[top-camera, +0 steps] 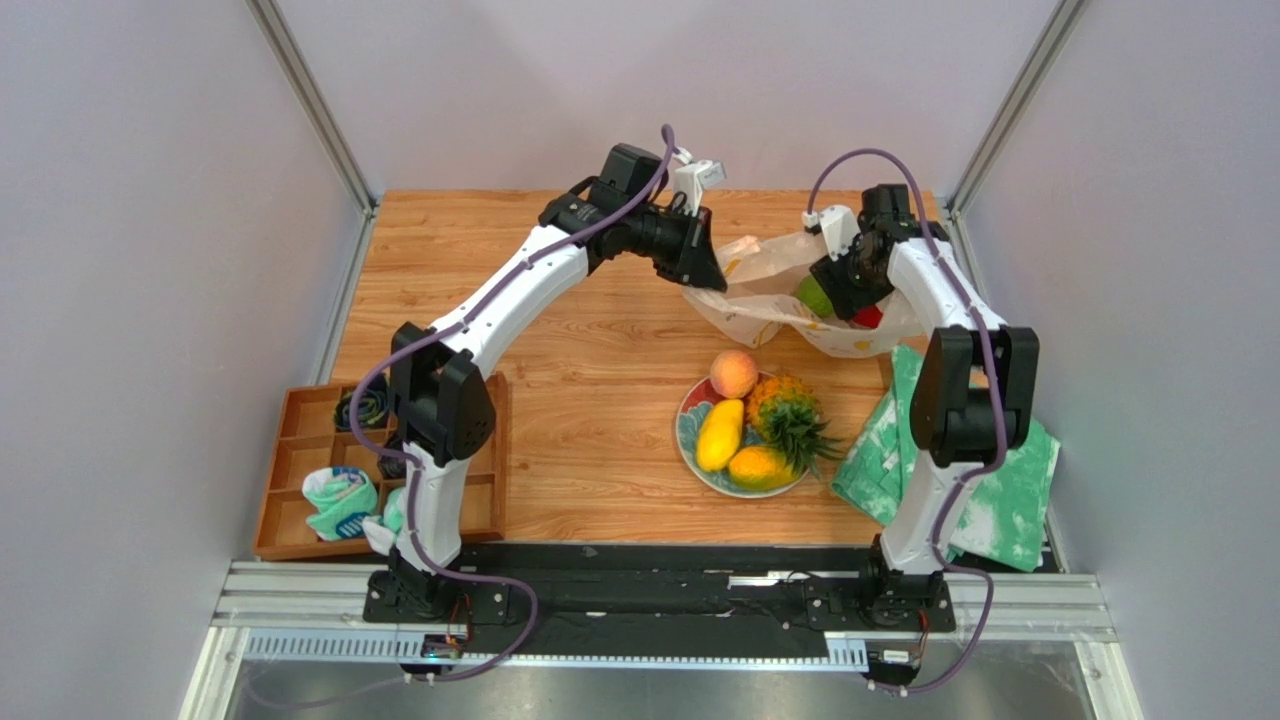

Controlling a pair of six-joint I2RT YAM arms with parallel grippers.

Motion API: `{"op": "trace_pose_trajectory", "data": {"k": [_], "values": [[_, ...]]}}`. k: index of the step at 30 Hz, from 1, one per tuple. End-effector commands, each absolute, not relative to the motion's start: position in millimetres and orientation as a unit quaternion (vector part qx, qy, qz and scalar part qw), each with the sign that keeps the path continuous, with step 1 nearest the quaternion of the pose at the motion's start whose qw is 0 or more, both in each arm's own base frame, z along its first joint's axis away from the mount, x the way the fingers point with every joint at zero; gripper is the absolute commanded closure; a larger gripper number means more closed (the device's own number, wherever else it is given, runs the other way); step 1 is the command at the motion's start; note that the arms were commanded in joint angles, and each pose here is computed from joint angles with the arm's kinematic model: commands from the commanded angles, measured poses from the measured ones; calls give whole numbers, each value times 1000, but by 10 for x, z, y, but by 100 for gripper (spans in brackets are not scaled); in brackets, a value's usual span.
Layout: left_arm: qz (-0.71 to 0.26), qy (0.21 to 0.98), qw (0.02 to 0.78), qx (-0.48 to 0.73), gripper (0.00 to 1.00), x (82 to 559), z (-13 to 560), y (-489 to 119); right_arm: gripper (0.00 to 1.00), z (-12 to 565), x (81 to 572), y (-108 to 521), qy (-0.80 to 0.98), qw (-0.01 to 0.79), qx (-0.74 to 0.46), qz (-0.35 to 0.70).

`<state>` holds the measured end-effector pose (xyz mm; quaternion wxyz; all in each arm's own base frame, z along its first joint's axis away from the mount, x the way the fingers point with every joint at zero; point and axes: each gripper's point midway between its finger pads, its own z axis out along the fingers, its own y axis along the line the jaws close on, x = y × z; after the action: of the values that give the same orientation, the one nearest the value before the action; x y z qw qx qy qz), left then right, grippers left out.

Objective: Take the fake fruits out of the plastic bag

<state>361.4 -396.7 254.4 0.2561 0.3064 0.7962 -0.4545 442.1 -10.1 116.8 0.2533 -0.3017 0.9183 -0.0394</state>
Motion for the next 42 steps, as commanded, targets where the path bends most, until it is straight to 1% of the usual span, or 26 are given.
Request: {"op": "trace_pose_trajectory", "data": {"k": [1,2,5,8,10,12,13,14,16,17,18,19,20,21,22,23,25,28,30,32,34,36,37,39,41,42], "values": [[-459,768,296,333,100,3506,2913,-3948,36,1037,4706,-413,935,242,-242,-93],[-460,767,296,336,100,3506,2916,-3961,32,972,4746,-422,937,238,-237,-93],[-464,764,294,339,100,3502,2919,-3985,29,790,4898,-481,942,225,-226,-105],[-466,762,292,341,100,3493,2913,-4004,28,649,5034,-570,944,218,-214,-128],[-466,763,290,340,100,3497,2898,-4008,30,594,5118,-625,941,221,-209,-146],[-467,764,289,340,100,3493,2891,-4023,42,581,5174,-654,938,226,-212,-156],[-466,765,287,338,100,3498,2869,-4026,51,591,5178,-659,937,229,-214,-158],[-466,767,287,336,100,3510,2863,-4023,65,620,5181,-668,935,233,-214,-158],[-465,768,288,333,100,3539,2845,-4036,73,723,5174,-571,934,250,-219,-134],[-466,768,288,331,100,3552,2844,-4048,77,906,5129,-523,930,270,-219,-123],[-465,770,287,331,100,3576,2801,-4062,78,1047,5087,-446,926,286,-222,-106],[-464,768,292,330,100,3594,2839,-4077,79,1170,5055,-249,920,310,-234,-57],[-465,769,293,328,100,3612,2846,-4087,79,1464,4934,-156,909,339,-238,-40],[-463,770,293,327,100,3636,2815,-4108,79,1597,4841,-59,904,350,-244,-17],[-463,768,298,327,100,3664,2835,-4121,79,1715,4739,131,893,365,-261,30],[-462,768,300,326,100,3682,2840,-4122,79,1999,4579,219,879,391,-270,45],[-460,767,304,329,100,3715,2833,-4146,80,2213,4347,423,860,410,-288,93],[-461,766,306,327,100,3730,2842,-4164,79,2435,3976,579,838,430,-310,126],[-462,765,306,328,100,3723,2853,-4170,80,2467,3765,604,833,433,-319,129],[-463,763,309,329,100,3717,2887,-4167,80,2478,3652,617,832,433,-320,131],[-465,761,308,330,100,3691,2906,-4169,81,2496,3559,619,834,435,-311,132],[-469,758,306,334,100,3652,2939,-4167,79,2473,3600,554,841,441,-291,116],[-467,760,302,335,100,3640,2905,-4147,73,2352,3620,517,851,433,-279,106],[-464,762,300,338,100,3602,2896,-4116,68,2239,3780,382,858,443,-252,69],[-460,768,291,338,100,3547,2824,-4079,62,1869,3801,292,877,409,-248,49],[-460,769,289,339,100,3531,2798,-4068,61,1738,3795,152,889,389,-241,14]]}}
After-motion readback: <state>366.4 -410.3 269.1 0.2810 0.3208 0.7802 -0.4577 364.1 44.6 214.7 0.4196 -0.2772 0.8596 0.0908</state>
